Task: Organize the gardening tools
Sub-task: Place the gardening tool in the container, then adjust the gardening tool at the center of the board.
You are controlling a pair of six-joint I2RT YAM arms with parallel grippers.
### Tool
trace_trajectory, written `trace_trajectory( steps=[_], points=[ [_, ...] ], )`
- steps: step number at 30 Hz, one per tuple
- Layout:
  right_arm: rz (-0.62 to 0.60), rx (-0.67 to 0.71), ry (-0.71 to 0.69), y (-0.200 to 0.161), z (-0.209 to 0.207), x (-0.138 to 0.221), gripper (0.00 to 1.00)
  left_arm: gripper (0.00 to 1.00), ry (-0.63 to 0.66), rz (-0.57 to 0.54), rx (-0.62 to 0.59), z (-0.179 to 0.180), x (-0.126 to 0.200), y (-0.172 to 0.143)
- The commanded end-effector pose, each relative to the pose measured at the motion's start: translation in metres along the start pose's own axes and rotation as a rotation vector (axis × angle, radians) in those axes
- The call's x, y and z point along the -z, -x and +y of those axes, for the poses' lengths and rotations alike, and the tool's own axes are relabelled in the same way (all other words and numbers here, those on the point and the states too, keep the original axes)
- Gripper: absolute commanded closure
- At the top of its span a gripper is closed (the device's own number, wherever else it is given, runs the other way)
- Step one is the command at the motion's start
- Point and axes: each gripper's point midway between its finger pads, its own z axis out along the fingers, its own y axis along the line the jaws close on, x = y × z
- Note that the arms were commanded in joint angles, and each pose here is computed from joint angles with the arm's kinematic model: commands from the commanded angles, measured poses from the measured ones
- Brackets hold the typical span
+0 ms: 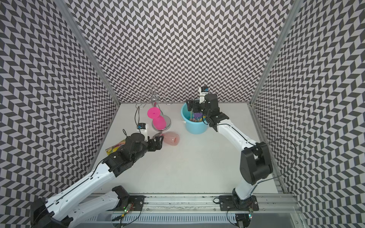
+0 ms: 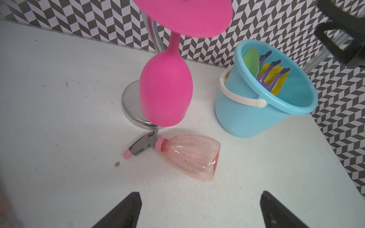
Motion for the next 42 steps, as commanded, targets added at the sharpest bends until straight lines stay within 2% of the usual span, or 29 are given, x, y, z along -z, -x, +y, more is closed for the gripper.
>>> trace_trajectory(
  steps=[1, 2, 6, 9, 14, 21, 27, 42],
  points=[
    [-0.023, 0.016, 0.107, 0.006, 0.034, 0.021, 0.00, 0.03, -0.005, -0.024, 0.008, 0.002, 0.003, 0.011],
    [-0.017, 0.029, 0.140, 0.004, 0.044, 0.026, 0.00, 0.01, 0.001, -0.026, 0.011, 0.004, 0.003, 0.012],
    [0.034, 0.078, 0.260, -0.018, 0.079, 0.048, 0.00, 0.00, 0.013, -0.036, 0.025, 0.013, 0.007, 0.018],
    [0.090, 0.125, 0.360, -0.047, 0.105, 0.065, 0.01, 0.00, 0.027, -0.045, 0.037, 0.021, 0.009, 0.023],
    [0.197, 0.196, 0.433, -0.100, 0.125, 0.080, 0.00, 0.00, 0.051, -0.063, 0.053, 0.035, 0.013, 0.033],
    [0.354, 0.290, 0.412, -0.170, 0.129, 0.068, 0.00, 0.00, 0.039, -0.055, 0.078, 0.039, 0.011, 0.033],
    [0.458, 0.311, 0.382, -0.207, 0.124, 0.047, 0.00, 0.00, 0.026, -0.052, 0.091, 0.038, 0.012, 0.030],
    [0.522, 0.355, 0.253, -0.246, 0.103, -0.011, 0.01, 0.00, 0.015, -0.049, 0.099, 0.040, 0.013, 0.024]
  ],
)
